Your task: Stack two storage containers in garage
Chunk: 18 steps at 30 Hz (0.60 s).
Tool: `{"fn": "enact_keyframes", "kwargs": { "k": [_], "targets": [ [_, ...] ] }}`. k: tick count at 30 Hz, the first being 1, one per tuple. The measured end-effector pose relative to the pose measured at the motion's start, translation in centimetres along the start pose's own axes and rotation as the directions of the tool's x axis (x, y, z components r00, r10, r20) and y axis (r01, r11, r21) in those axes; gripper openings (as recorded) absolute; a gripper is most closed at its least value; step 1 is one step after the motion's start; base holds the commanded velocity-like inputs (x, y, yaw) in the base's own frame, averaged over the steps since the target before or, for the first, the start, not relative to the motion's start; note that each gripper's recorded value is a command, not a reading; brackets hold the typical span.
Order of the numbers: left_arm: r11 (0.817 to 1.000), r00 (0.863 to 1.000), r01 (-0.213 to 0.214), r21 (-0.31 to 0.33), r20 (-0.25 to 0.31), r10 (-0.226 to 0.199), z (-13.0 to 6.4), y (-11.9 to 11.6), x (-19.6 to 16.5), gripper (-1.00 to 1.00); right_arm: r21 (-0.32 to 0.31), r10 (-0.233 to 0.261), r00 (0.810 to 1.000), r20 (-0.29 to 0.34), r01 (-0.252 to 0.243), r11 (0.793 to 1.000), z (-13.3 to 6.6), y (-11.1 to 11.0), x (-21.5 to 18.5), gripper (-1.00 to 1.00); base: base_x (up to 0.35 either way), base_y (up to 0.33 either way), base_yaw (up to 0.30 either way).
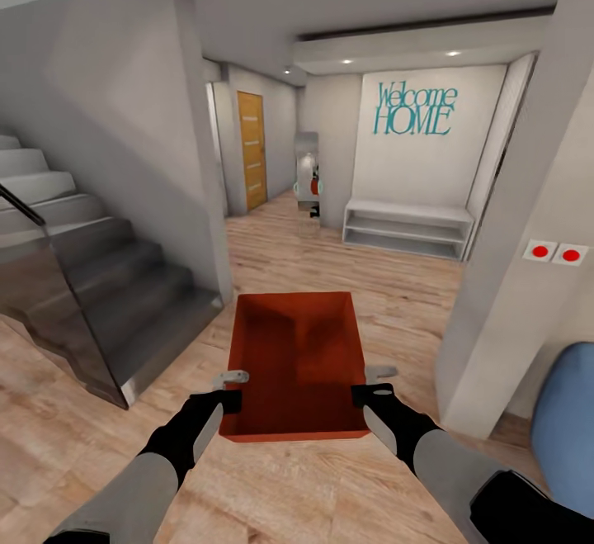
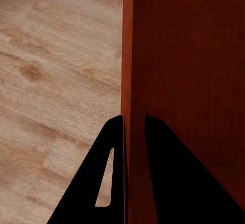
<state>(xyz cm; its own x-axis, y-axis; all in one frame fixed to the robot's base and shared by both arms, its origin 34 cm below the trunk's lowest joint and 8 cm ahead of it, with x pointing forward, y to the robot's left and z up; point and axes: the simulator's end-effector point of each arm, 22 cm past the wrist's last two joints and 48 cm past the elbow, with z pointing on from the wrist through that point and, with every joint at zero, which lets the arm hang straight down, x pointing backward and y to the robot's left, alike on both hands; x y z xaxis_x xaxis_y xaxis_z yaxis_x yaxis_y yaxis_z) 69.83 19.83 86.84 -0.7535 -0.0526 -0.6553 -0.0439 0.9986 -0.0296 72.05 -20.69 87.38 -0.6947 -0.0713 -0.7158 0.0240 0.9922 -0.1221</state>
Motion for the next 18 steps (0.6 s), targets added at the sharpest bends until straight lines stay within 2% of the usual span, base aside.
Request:
{"fn": "enact_keyframes", "kwargs": {
  "k": [18],
  "targets": [
    [1.000,1.000,-0.001,0.000,-0.001,0.001,0.01,-0.06,0.06,-1.00,0.001,0.001,1.000,-0.001,-0.001,1.000,0.01,-0.05,0.06,-1.00,0.323,0.000,0.000]
  ]
}}
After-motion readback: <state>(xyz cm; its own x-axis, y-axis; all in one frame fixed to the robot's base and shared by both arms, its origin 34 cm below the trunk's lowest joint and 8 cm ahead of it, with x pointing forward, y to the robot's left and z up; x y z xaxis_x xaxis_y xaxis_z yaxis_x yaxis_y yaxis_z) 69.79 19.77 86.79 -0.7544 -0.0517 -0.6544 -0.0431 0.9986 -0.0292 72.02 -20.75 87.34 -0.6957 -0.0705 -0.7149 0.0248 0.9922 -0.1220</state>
